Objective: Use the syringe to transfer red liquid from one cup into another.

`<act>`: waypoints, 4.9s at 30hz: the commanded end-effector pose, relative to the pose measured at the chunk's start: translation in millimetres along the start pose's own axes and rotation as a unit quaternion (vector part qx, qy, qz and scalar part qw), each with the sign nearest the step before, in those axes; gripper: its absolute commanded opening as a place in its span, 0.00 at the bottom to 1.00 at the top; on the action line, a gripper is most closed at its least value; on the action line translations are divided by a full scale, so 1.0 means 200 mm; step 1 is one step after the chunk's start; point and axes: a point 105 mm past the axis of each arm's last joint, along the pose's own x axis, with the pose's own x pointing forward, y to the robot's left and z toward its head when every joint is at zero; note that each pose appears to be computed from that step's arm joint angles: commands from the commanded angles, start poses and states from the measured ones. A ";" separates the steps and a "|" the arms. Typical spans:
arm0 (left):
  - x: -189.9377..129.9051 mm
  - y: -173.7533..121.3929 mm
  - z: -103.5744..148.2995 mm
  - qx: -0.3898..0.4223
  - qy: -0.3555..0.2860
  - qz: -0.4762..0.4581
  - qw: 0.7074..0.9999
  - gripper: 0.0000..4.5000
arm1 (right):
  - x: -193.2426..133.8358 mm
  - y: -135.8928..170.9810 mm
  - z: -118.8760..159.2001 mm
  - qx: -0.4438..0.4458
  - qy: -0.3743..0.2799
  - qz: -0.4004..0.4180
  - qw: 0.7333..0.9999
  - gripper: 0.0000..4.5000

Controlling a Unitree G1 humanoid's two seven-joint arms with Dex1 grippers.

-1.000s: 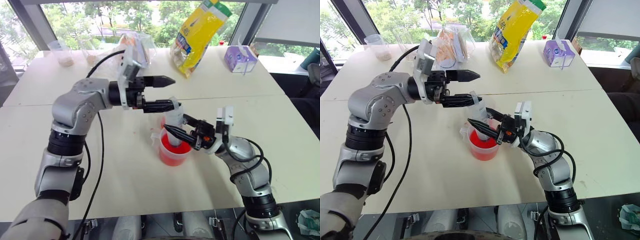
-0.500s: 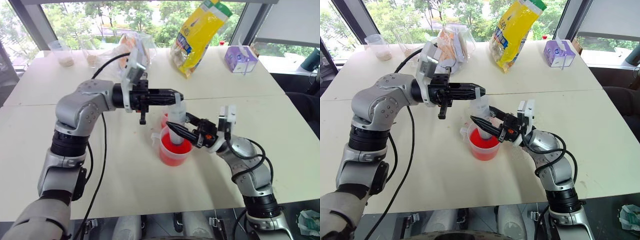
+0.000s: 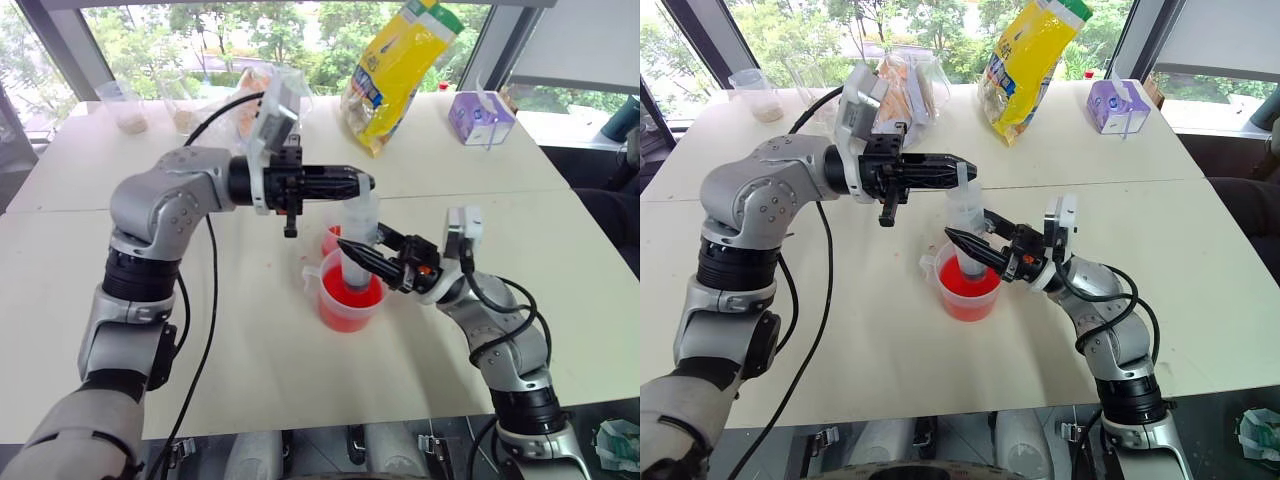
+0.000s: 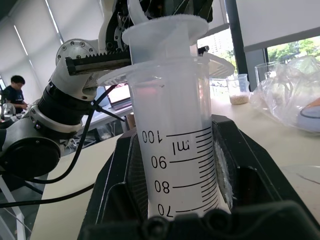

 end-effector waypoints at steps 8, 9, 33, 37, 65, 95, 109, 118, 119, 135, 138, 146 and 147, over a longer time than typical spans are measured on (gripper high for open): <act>-0.09 0.05 0.24 0.076 -0.060 0.052 0.994 0.01 | -0.01 0.08 -0.07 0.020 0.030 0.049 0.998 0.31; -0.09 0.05 0.24 0.077 -0.060 0.053 0.994 0.01 | -0.01 0.08 -0.07 0.020 0.030 0.049 0.998 0.31; -0.16 0.02 0.06 0.044 0.001 0.053 0.998 0.96 | 0.07 0.03 0.26 -0.041 -0.030 0.046 0.998 0.31; -0.26 0.03 0.02 0.040 0.021 0.082 0.996 0.96 | 0.07 0.02 0.31 -0.039 -0.034 0.042 0.998 0.31; -0.28 0.01 0.12 0.075 -0.014 0.114 0.991 0.96 | 0.24 -0.40 0.20 -0.037 -0.076 -0.015 0.996 0.31; 0.01 0.13 0.14 0.044 -0.077 0.080 0.993 0.96 | 0.26 -0.34 0.15 -0.041 -0.063 0.001 0.997 0.31; 0.03 0.15 0.13 0.045 -0.075 0.078 0.993 0.00 | 0.26 -0.33 0.15 -0.047 -0.058 0.008 0.997 0.31; 0.03 0.13 0.03 0.056 -0.024 0.068 0.996 0.00 | 0.27 -0.33 0.19 -0.054 -0.063 0.012 0.996 0.31; 0.03 0.13 0.02 0.057 -0.021 0.067 0.996 0.00 | 0.27 -0.33 0.20 -0.056 -0.064 0.013 0.996 0.31; 0.03 0.16 -0.06 0.054 0.002 0.077 0.996 0.00 | 0.29 -0.34 0.34 -0.078 -0.091 0.014 0.993 0.31; 0.03 0.16 -0.07 0.052 0.003 0.077 0.996 0.00 | 0.30 -0.35 0.36 -0.081 -0.095 0.013 0.992 0.31; 0.03 0.16 -0.07 0.051 0.003 0.076 0.996 0.00 | 0.29 -0.36 0.37 -0.084 -0.095 0.008 0.992 0.31; 0.03 0.17 -0.06 0.052 0.001 0.077 0.996 0.00 | 0.29 -0.36 0.36 -0.082 -0.093 0.008 0.992 0.31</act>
